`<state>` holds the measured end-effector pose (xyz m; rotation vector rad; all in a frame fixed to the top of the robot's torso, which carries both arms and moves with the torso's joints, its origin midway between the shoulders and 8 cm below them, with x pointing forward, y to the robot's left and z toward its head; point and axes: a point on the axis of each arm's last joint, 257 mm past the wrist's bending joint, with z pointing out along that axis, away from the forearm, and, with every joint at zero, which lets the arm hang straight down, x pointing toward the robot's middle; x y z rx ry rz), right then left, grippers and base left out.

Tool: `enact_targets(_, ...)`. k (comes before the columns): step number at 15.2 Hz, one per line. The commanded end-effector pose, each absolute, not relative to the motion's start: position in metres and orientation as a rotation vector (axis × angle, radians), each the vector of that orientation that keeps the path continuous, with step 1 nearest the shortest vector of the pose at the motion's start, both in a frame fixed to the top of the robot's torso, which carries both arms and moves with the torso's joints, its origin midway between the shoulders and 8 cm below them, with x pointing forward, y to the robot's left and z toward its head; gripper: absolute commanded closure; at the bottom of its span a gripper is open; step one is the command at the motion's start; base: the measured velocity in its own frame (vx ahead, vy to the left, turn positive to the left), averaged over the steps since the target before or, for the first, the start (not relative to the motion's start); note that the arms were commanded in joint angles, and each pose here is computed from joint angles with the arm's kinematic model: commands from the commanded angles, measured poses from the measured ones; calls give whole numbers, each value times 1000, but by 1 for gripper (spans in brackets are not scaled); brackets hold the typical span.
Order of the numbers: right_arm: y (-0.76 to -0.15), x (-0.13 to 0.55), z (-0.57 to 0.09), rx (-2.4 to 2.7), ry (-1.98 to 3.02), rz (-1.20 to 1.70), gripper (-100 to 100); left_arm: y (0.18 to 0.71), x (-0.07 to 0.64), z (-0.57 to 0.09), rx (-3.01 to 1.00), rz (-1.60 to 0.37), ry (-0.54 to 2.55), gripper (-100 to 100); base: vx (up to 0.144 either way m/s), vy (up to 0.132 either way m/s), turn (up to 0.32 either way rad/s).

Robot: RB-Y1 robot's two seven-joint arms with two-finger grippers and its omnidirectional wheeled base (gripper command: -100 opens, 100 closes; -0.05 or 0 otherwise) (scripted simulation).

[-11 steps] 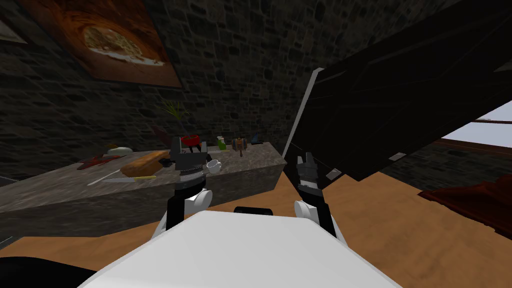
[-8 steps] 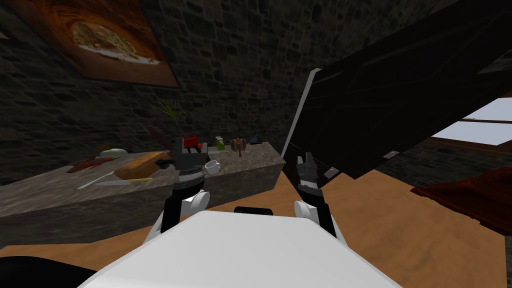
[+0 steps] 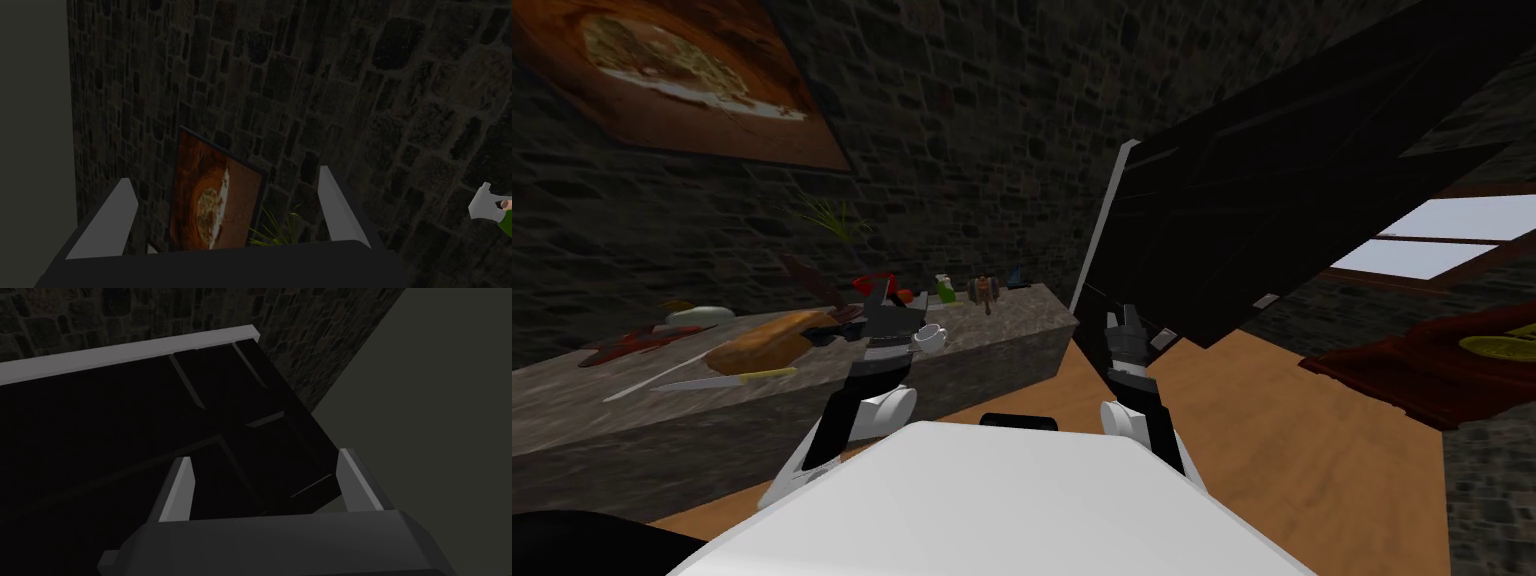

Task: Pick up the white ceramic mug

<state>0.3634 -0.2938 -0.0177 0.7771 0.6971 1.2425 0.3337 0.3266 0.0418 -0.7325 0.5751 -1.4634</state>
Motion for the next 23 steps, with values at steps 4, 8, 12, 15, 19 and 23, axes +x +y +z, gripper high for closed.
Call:
enact_targets(4, -294, 363, -18, 777, 697, 1242, 0, 353, 345, 17, -858, -1434, 653, -100, 1, 16, -140)
enact_targets(8, -294, 363, -18, 777, 697, 1242, 0, 365, 352, -1, -944, -1408, 697, -100, -1, 14, -109)
enact_targets(12, -294, 363, -18, 777, 697, 1242, 0, 377, 354, -16, -1015, -1387, 727, -100, -2, 13, -98)
enact_targets(15, -294, 363, -18, 777, 697, 1242, 0, 390, 356, -30, -1088, -1364, 752, -100, -1, 15, -108)
enact_targets(19, -294, 363, -18, 777, 697, 1242, 0, 415, 352, -52, -1209, -1330, 775, -100, -2, 14, -131)
enact_targets(23, -294, 363, -18, 777, 697, 1242, 0, 428, 350, -71, -1301, -1298, 798, -100, -3, 13, -89)
